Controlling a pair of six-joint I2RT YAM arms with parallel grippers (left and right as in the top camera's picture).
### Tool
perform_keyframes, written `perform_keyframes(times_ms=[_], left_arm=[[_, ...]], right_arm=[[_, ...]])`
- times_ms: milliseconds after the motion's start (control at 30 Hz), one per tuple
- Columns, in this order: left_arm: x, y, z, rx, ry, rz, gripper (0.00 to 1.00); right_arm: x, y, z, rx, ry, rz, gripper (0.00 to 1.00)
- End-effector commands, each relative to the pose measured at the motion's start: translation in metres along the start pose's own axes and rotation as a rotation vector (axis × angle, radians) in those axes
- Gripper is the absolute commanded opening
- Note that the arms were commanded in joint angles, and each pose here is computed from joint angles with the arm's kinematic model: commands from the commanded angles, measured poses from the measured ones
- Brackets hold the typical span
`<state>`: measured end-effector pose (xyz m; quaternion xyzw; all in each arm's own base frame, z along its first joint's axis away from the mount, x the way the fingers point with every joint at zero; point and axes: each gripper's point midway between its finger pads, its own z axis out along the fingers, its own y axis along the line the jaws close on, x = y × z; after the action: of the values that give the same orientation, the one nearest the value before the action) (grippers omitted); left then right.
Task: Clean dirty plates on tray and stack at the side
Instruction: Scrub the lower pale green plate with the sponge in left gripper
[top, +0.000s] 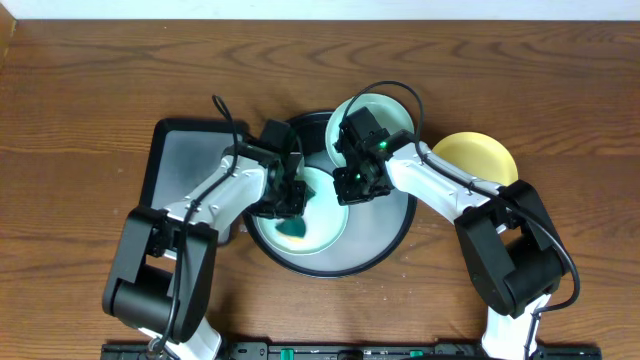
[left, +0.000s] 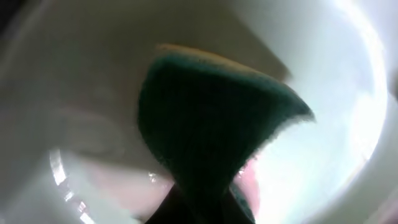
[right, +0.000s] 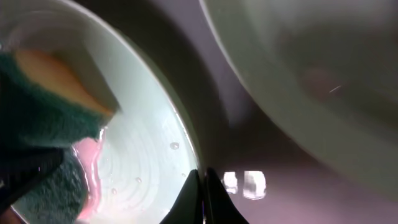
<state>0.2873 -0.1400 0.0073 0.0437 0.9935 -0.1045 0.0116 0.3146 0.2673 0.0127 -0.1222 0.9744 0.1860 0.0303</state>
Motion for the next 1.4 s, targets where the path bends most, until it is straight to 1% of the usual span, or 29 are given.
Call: perform_keyframes(times_ms=[0,33,100,167,200,233,300,333,367,433,533,600,667,733,800,833,900,967,1033,1133,1267,1300,1367], left_arm=[[-0.018,0.073,-0.006,-0.401,-0.148,-0.265,0.07],[-0.015,0.076,-0.008,-0.422,-0.147,-0.293,0.08],[-0.006,0.075,-0.006,-0.415,-0.105,-0.291,0.07],[0.007,0.064,-0.002,-0.355,-0.026,-0.258,0.08],[0.019,0.041,0.004,-0.217,0.066,-0.12,0.07],[0.027,0.022,0.006,-0.101,0.118,-0.032,0.08],[0.039,-0.014,0.004,0.126,0.18,0.117,0.07],[0.041,-0.027,0.002,0.207,0.185,0.161,0.08],[0.039,-0.03,0.001,0.223,0.175,0.168,0.07],[0.022,-0.033,0.003,0.231,0.103,0.19,0.07],[0.0,-0.031,0.005,0.202,0.01,0.217,0.08],[-0.012,-0.022,0.007,0.138,-0.035,0.225,0.08],[-0.023,0.001,0.008,-0.004,-0.077,0.17,0.08],[-0.03,0.03,0.005,-0.172,-0.116,0.043,0.08],[-0.028,0.059,-0.003,-0.331,-0.147,-0.124,0.07],[-0.019,0.077,-0.009,-0.428,-0.157,-0.268,0.07],[-0.008,0.08,-0.01,-0.446,-0.13,-0.334,0.07],[0.009,0.068,-0.004,-0.374,-0.034,-0.318,0.08],[0.024,0.048,0.001,-0.263,0.067,-0.233,0.08],[0.034,0.014,0.005,-0.057,0.152,-0.081,0.07],[0.038,-0.031,0.001,0.225,0.175,0.145,0.09],[0.036,-0.033,0.001,0.237,0.166,0.15,0.12],[0.03,-0.032,0.002,0.231,0.139,0.159,0.12]], right_arm=[[-0.002,0.009,-0.002,-0.037,0.002,0.002,0.01],[-0.002,0.009,-0.002,-0.037,0.001,0.002,0.01],[-0.002,0.009,-0.002,-0.037,0.001,0.002,0.01],[-0.002,0.009,-0.002,-0.037,0.0,0.002,0.01],[-0.003,0.009,-0.002,-0.038,-0.001,0.002,0.01],[-0.003,0.009,-0.002,-0.038,-0.001,0.001,0.01],[-0.003,0.009,-0.002,-0.038,-0.001,0.001,0.01],[-0.003,0.01,-0.002,-0.039,-0.001,0.001,0.01],[-0.003,0.01,-0.002,-0.038,-0.001,0.001,0.01],[-0.003,0.01,-0.002,-0.038,-0.002,0.001,0.01],[-0.003,0.01,-0.002,-0.039,-0.001,0.001,0.01],[-0.002,0.009,-0.002,-0.038,0.001,0.002,0.01],[-0.002,0.009,-0.002,-0.037,0.002,0.002,0.01],[-0.002,0.009,-0.002,-0.037,0.001,0.002,0.01],[-0.002,0.009,-0.002,-0.037,0.002,0.002,0.01],[-0.002,0.009,-0.002,-0.037,0.002,0.002,0.01],[-0.002,0.009,-0.002,-0.037,0.002,0.002,0.01],[-0.002,0.009,-0.002,-0.037,0.002,0.002,0.01],[-0.002,0.009,-0.002,-0.037,0.002,0.002,0.01],[-0.002,0.009,-0.002,-0.037,0.002,0.002,0.01],[-0.002,0.009,-0.002,-0.037,0.002,0.002,0.01],[-0.002,0.009,-0.002,-0.037,0.002,0.002,0.01],[-0.002,0.009,-0.002,-0.037,0.002,-0.002,0.01]])
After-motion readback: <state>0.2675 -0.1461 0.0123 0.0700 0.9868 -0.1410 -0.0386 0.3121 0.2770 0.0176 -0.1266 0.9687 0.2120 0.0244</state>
